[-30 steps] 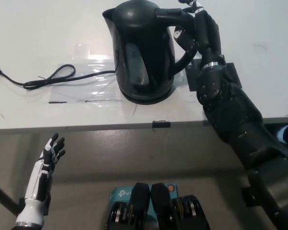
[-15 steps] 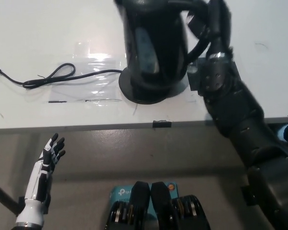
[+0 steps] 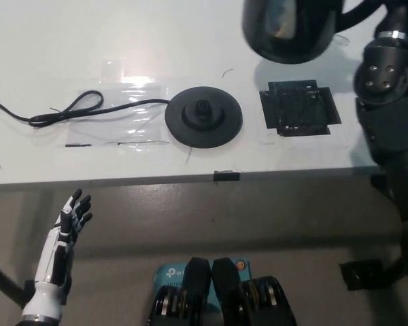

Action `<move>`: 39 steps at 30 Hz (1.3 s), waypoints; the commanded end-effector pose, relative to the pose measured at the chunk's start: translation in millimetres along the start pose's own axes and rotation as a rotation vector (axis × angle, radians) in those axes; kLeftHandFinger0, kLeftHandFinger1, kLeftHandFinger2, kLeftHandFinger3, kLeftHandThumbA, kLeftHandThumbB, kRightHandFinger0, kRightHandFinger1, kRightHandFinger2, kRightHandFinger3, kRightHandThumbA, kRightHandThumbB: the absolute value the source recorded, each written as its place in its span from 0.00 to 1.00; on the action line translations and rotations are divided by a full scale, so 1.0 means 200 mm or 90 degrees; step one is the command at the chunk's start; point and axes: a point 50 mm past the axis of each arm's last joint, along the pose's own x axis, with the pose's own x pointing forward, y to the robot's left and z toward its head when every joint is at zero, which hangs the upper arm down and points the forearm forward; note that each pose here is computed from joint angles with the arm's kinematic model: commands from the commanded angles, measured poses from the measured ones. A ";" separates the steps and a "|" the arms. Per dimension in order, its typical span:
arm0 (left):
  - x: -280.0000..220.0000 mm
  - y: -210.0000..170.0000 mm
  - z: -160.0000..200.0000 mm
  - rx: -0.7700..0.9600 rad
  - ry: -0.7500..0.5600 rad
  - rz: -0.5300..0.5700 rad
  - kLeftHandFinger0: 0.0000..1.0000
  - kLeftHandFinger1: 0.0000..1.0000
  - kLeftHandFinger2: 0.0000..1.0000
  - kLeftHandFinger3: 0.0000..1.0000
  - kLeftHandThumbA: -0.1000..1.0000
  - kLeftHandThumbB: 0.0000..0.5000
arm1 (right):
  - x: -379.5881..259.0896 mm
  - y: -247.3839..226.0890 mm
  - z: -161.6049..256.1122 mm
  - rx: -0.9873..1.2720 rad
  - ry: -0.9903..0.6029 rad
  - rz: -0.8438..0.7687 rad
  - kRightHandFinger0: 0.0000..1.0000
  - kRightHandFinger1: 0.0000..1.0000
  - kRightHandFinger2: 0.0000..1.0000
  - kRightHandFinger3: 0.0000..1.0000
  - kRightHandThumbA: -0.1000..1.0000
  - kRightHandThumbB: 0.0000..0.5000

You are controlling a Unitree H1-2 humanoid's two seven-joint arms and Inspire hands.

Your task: Use the right hand to grab the handle of the kettle from the base and place it on the right side

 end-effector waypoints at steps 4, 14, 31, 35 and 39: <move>0.02 0.04 0.04 0.011 -0.026 0.006 1.00 1.00 1.00 1.00 1.00 1.00 | 0.12 -0.12 0.05 0.033 -0.064 -0.070 0.00 0.00 0.44 0.46 0.00 0.33; 0.01 0.04 0.03 0.014 -0.025 0.006 1.00 1.00 1.00 1.00 1.00 1.00 | -0.04 -0.01 -0.17 0.021 0.020 -0.019 0.00 0.02 0.49 0.47 0.00 0.29; 0.02 0.05 0.04 0.016 -0.028 0.008 1.00 1.00 1.00 1.00 1.00 1.00 | -0.31 0.08 -0.37 0.021 0.081 0.182 1.00 1.00 1.00 1.00 0.59 0.87; 0.02 0.05 0.03 0.013 -0.030 0.006 1.00 1.00 1.00 1.00 1.00 1.00 | -0.30 0.01 -0.39 -0.027 0.037 0.240 1.00 1.00 1.00 1.00 0.74 1.00; 0.01 0.05 0.03 0.016 -0.032 0.007 1.00 1.00 1.00 1.00 1.00 1.00 | -0.28 -0.06 -0.40 -0.035 0.012 0.256 1.00 1.00 1.00 1.00 0.78 1.00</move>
